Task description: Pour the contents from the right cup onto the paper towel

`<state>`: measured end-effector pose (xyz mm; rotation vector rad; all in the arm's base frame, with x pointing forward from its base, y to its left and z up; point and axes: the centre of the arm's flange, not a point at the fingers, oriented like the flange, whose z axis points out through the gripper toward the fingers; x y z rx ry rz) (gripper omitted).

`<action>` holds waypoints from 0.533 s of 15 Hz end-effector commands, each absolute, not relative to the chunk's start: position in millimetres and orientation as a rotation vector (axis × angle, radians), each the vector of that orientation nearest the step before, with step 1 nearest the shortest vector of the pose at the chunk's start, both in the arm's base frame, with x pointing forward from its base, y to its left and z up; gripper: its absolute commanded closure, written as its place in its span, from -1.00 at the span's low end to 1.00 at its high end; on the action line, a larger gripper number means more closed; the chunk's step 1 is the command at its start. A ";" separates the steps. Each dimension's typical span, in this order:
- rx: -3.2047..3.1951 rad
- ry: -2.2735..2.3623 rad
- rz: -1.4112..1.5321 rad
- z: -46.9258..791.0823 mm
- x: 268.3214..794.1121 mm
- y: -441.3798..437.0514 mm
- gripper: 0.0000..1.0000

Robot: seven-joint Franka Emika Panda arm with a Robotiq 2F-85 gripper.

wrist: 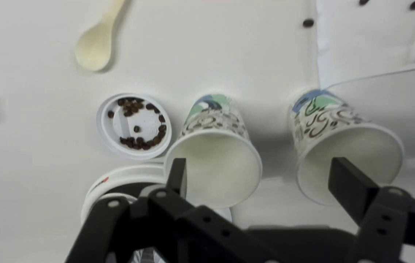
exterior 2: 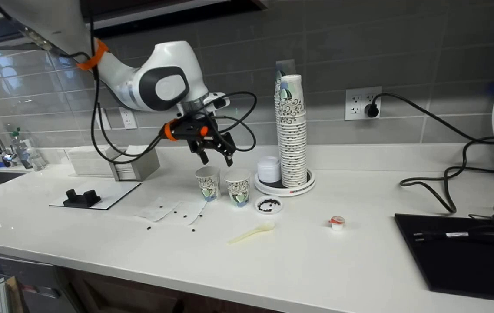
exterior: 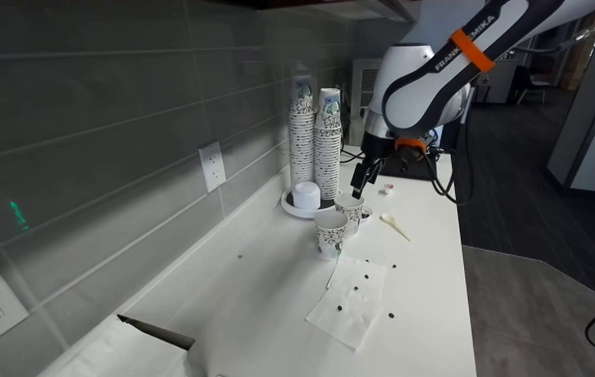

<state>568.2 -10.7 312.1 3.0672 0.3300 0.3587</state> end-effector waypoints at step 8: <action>3.139 0.266 0.378 366.4 382.0 28.9 -1.00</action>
